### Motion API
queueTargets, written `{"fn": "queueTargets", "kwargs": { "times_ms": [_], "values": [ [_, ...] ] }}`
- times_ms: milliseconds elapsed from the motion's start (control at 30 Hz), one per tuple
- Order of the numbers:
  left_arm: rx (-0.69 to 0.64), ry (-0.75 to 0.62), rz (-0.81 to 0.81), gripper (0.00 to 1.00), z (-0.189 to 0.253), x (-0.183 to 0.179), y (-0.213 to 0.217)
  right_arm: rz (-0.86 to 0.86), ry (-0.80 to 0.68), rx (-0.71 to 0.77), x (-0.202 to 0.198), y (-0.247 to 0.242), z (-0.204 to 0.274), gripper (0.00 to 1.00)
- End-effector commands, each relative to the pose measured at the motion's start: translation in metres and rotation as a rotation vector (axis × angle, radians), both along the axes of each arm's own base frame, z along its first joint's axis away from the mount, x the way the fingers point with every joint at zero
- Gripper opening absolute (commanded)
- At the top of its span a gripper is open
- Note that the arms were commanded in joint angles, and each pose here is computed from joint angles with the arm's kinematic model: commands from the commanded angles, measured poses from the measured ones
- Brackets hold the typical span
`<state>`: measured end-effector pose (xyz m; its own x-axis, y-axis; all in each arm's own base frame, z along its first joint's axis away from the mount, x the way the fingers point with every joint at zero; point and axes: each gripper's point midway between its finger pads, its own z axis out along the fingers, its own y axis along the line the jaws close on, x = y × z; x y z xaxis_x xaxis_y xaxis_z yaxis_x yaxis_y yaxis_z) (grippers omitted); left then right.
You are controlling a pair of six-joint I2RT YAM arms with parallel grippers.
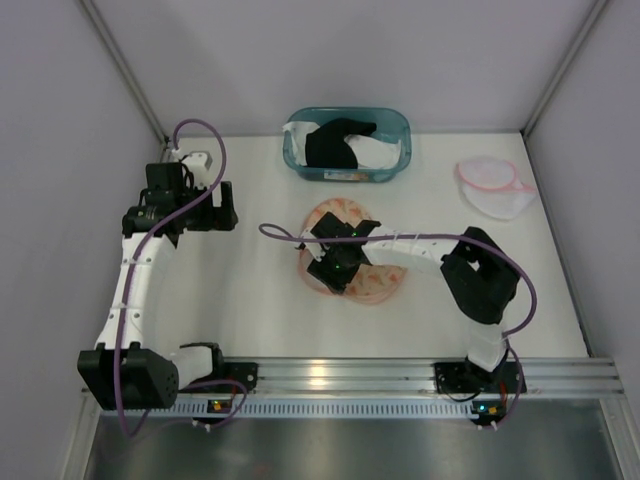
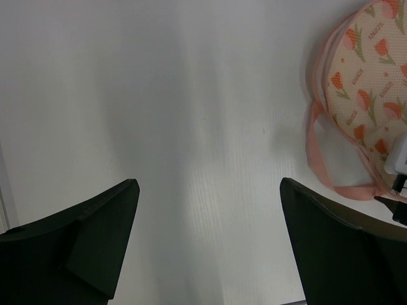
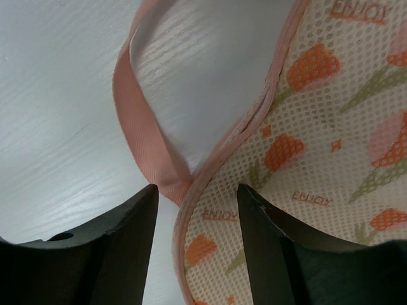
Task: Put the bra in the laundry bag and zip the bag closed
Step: Move the laundry bag to the center of the board, then open the laundry bag at the center of the board.
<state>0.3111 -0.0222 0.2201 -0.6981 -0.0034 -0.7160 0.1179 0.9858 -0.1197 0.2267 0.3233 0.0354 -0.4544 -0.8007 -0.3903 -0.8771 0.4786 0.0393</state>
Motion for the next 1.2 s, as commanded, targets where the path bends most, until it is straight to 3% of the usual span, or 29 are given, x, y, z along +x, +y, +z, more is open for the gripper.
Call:
{"fn": "queueTargets", "kwargs": {
  "times_ms": [0,100,133,333,733,967,1167],
  "values": [
    [0.002,-0.040,0.003,0.99,0.014,0.002,0.001,-0.030,-0.088,0.010,0.021,0.007,0.018,0.53],
    [0.006,-0.031,0.009,0.99,0.010,0.001,0.002,-0.021,-0.088,-0.018,0.021,0.003,0.009,0.42],
    [0.010,-0.029,0.011,0.99,0.009,0.002,0.003,-0.020,-0.081,-0.026,0.019,0.001,0.004,0.32],
    [0.023,-0.032,0.010,0.99,0.010,0.002,0.005,-0.008,-0.080,0.017,0.019,0.009,0.023,0.00],
    [0.035,-0.033,-0.002,0.99,0.009,0.001,0.005,-0.085,-0.054,0.270,0.035,0.001,0.111,0.00],
    [0.043,-0.030,-0.009,0.99,0.008,0.004,0.006,-0.230,0.005,0.415,0.050,-0.046,0.142,0.00],
    [0.034,-0.019,-0.014,0.99,0.007,0.009,0.004,-0.445,0.048,0.495,0.064,-0.114,0.142,0.00]
  ]
}}
